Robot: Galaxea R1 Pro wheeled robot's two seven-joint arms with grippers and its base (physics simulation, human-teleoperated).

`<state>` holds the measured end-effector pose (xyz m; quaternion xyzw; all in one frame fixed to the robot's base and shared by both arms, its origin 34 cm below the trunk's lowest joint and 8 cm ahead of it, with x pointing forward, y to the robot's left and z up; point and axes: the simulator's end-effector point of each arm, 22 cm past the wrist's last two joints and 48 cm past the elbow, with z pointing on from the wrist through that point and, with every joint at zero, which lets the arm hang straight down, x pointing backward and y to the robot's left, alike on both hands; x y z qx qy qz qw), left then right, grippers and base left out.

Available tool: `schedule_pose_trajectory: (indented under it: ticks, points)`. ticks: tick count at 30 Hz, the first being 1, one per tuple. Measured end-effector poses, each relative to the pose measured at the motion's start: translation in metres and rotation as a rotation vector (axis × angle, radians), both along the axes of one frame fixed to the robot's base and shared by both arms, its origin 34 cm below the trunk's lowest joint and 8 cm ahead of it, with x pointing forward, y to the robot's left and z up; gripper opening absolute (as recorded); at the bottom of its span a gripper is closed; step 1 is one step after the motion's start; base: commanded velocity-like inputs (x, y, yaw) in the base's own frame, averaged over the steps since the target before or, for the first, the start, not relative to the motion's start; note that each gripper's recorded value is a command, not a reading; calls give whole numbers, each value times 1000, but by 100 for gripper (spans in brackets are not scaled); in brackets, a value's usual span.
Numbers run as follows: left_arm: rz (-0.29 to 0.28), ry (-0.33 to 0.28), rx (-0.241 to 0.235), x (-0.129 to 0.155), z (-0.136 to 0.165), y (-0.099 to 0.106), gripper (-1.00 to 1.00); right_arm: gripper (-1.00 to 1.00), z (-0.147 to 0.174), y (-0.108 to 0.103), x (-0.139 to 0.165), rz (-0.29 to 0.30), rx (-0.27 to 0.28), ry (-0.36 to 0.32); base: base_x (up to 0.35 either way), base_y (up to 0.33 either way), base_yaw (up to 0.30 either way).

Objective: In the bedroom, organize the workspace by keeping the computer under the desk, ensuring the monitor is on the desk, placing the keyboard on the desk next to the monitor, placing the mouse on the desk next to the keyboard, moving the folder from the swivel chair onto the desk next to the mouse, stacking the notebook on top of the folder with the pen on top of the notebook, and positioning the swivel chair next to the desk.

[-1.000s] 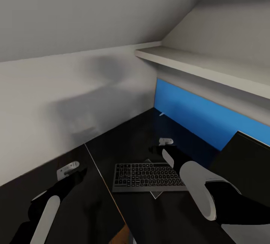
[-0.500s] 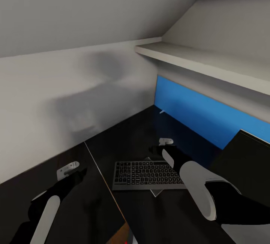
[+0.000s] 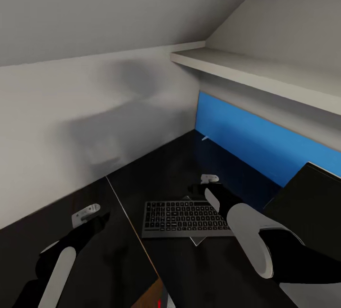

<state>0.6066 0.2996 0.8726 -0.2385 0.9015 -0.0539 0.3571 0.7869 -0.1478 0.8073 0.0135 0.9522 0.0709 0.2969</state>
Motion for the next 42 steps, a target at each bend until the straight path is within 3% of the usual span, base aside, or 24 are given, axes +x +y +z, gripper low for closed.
schedule_pose_trajectory:
  ticks: [20, 42]
  points:
    - [0, 30, 0, -4, -15, 0, 100, 100, -19, 0, -6, 0, 0, 29, 0, 0, 0]
    - [0, 31, 0, -4, -15, 0, 100, 100, -19, 1, -5, -3, 6, 29, 0, 0, 0]
